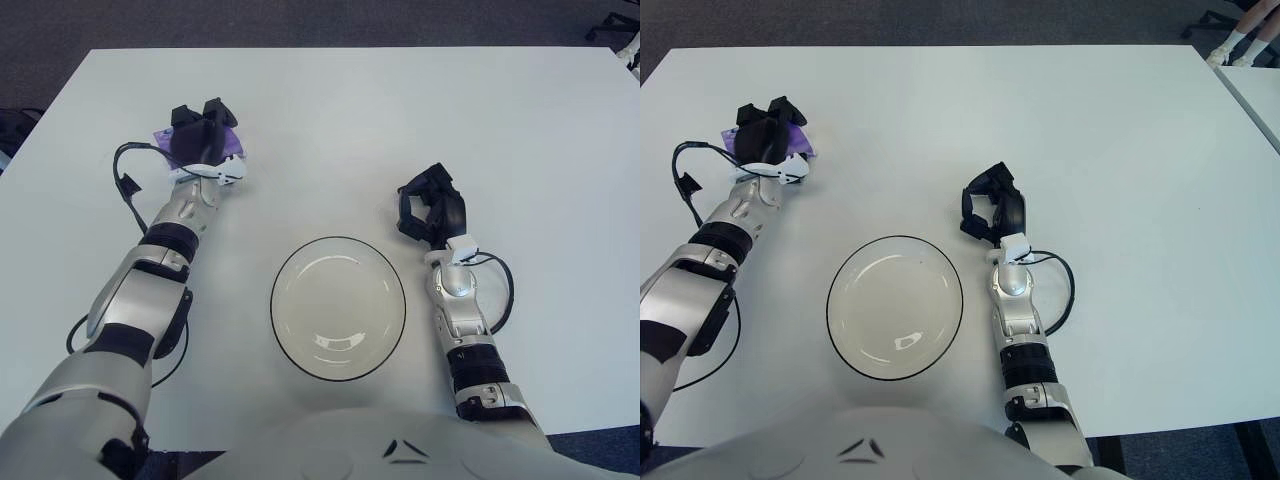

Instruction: Put the tissue paper into the plate.

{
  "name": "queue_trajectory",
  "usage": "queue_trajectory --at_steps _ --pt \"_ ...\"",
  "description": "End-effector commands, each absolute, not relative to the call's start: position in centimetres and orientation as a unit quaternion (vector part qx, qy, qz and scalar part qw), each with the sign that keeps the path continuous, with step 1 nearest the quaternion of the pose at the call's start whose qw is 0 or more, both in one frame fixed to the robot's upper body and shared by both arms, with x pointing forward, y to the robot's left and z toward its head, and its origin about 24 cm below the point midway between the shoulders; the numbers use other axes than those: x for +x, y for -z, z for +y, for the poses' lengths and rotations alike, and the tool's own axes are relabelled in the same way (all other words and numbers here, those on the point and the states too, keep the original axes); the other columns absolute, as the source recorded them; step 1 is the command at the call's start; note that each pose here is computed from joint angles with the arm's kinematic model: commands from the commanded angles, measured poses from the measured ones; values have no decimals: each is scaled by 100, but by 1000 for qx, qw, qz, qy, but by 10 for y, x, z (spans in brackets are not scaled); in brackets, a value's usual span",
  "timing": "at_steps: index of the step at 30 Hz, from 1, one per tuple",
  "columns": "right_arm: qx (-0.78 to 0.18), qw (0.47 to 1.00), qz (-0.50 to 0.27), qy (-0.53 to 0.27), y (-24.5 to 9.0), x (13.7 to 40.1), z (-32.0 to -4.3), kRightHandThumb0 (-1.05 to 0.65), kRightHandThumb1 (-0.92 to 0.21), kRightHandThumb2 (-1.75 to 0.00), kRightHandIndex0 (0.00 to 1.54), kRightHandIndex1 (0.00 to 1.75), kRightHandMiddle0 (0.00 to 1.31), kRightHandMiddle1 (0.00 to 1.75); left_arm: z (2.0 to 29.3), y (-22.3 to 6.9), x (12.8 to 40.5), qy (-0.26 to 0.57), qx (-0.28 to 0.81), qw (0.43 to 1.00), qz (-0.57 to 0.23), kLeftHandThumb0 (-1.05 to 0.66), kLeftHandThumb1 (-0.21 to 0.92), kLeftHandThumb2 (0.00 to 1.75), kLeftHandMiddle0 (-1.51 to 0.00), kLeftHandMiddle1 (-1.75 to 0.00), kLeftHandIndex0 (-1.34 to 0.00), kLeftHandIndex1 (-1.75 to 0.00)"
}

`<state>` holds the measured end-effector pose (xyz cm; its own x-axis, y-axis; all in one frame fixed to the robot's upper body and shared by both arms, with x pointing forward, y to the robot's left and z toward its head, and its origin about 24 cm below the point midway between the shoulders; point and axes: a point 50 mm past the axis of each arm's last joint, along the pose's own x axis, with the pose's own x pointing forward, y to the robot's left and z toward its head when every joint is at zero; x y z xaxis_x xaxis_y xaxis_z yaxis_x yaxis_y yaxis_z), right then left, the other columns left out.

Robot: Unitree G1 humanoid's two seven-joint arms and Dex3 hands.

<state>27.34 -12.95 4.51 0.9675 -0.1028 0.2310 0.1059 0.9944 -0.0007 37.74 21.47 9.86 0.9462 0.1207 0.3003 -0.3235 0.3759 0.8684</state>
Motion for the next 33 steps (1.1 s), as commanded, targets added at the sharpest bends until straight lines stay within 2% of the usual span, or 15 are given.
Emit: queue_trajectory --at_steps 1,14,19,33 --pt "-22 997 7 79 6 247 -144 -41 -53 -105 61 137 44 175 224 -74 367 -112 554 824 -44 0 2 164 -84 -170 -61 -174" --pt "-13 997 5 78 5 245 -144 -41 -54 -104 60 137 43 175 225 -80 366 -114 568 812 -73 0 1 162 -90 -159 -61 -175" --pt "-13 997 6 80 6 244 -144 -41 -55 -103 60 137 42 175 220 -100 364 -131 567 802 -139 0 0 162 -90 -158 -62 -175" --pt "-11 997 8 81 6 244 -142 -41 -56 -102 61 137 42 175 214 -123 346 -170 548 777 -259 0 -1 164 -91 -158 -64 -175"
